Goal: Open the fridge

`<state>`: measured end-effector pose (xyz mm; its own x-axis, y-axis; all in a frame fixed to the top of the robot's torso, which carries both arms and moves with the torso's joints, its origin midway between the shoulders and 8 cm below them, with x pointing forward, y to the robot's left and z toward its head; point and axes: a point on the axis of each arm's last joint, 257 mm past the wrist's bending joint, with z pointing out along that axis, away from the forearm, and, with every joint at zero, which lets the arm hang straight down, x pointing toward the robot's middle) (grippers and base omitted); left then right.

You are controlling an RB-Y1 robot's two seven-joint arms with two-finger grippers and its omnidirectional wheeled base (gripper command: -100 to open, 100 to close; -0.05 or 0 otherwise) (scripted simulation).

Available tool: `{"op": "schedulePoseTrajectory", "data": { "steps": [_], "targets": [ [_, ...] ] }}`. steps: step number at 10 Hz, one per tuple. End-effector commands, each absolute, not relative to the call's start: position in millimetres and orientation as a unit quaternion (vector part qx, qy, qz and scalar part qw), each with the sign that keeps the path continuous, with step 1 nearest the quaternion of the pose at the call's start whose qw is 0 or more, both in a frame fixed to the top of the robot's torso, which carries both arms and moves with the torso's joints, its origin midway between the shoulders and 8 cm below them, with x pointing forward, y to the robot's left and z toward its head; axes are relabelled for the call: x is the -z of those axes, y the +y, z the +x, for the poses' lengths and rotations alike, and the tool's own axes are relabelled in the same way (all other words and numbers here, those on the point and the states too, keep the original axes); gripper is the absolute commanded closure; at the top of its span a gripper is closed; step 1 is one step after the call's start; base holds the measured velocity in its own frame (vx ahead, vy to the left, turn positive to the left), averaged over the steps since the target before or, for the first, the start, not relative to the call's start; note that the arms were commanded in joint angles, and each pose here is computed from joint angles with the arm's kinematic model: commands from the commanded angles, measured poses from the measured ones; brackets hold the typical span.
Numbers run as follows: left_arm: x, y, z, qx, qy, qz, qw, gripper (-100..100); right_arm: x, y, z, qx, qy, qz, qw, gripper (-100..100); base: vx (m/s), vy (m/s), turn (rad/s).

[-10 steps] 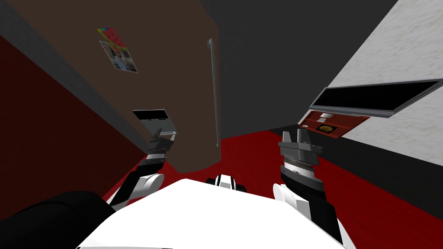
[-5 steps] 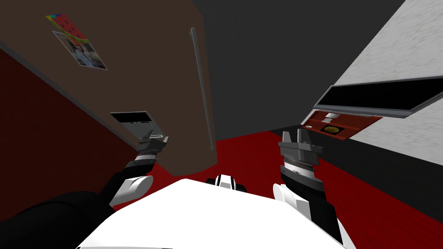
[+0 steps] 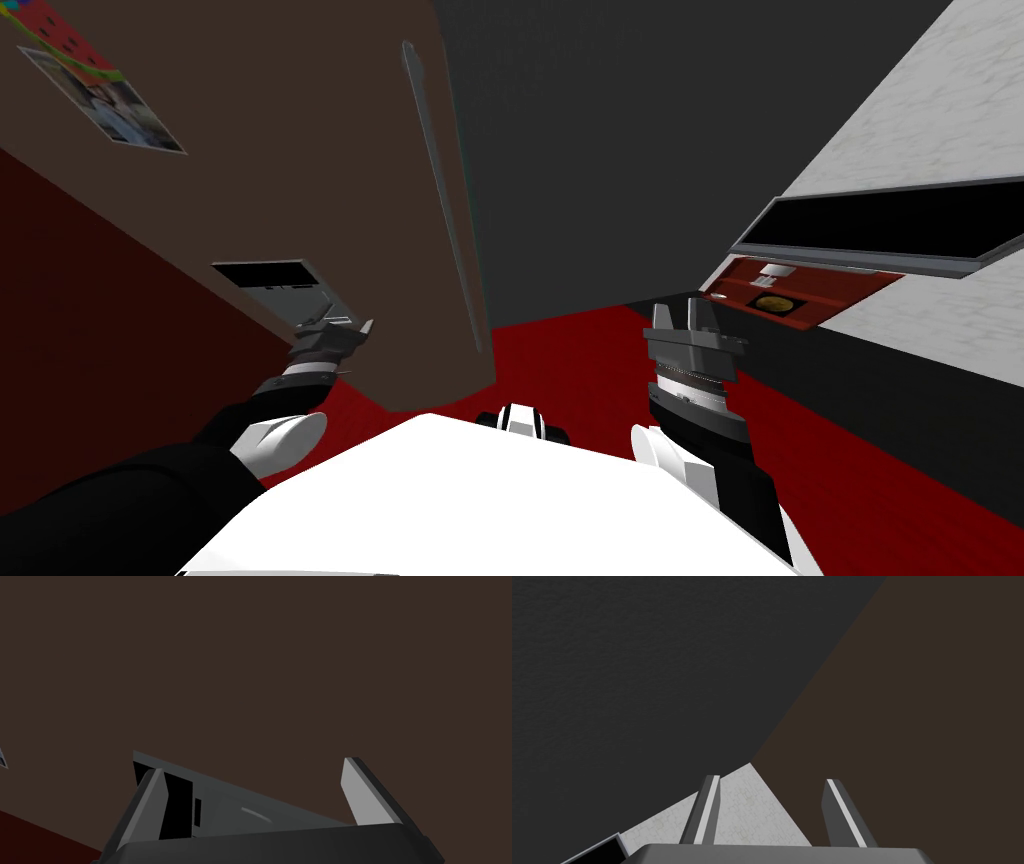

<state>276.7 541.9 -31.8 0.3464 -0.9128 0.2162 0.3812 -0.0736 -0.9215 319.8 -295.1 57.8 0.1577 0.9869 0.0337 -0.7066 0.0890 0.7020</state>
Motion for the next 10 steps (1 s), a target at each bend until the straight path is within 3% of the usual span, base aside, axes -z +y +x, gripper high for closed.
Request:
{"op": "schedulePoseTrajectory", "data": {
  "steps": [1,10],
  "targets": [
    [35,577,260,0.492,0.242,-0.558,0.622,-100,-58,-295,320,-0.605,0.234,0.299,0.7,0,0.138,-0.225,0.06],
    [26,654,216,0.464,0.194,-0.629,0.593,-100,-58,-295,320,-0.605,0.234,0.299,0.7,0,0.124,-0.16,0.033]
  ]
}}
